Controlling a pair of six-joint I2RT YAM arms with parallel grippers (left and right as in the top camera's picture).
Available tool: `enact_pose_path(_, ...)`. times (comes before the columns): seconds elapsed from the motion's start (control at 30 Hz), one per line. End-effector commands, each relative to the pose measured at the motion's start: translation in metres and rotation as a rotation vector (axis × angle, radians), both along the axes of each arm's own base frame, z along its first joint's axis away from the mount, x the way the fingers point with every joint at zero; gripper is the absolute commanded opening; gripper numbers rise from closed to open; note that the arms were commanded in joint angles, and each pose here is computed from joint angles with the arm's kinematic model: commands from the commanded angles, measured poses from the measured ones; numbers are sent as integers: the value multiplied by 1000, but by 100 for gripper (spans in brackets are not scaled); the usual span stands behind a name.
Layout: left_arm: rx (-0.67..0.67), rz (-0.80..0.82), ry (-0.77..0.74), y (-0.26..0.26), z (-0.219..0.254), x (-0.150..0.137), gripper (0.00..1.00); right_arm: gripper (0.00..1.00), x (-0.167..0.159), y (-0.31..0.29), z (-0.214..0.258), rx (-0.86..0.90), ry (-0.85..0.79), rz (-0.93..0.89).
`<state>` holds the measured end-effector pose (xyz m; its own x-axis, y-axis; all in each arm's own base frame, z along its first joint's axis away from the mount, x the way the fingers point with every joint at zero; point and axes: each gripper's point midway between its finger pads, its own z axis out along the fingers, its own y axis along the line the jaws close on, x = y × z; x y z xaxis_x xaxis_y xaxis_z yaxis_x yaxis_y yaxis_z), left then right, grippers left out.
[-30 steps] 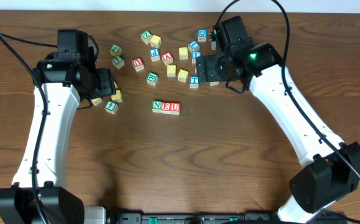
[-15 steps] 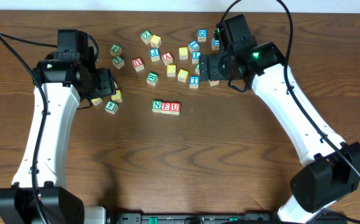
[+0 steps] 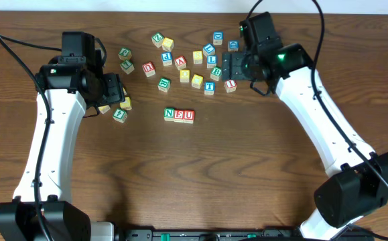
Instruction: Spell out NEURIPS
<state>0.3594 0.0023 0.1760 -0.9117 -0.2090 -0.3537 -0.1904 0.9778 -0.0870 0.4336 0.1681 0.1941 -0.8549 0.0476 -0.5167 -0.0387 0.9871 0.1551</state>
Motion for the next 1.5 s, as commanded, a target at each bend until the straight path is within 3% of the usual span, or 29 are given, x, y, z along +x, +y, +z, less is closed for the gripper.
enact_pose_path(0.0, 4, -6, -4, 0, 0, 2, 67, 89, 9, -5, 4, 8, -20, -33)
enact_pose_path(0.6, 2, 2, -75, 0, 7, 18, 67, 84, 37, 28, 10, 82, -65, 60)
enact_pose_path(0.93, 2, 1, -93, 0, 8, 23, 67, 84, 60, 63, -7, 60, -10, 161)
enact_pose_path(1.47, 1, 4, -75, 0, -5, 26, 67, 83, 51, 109, -18, 77, -21, 229)
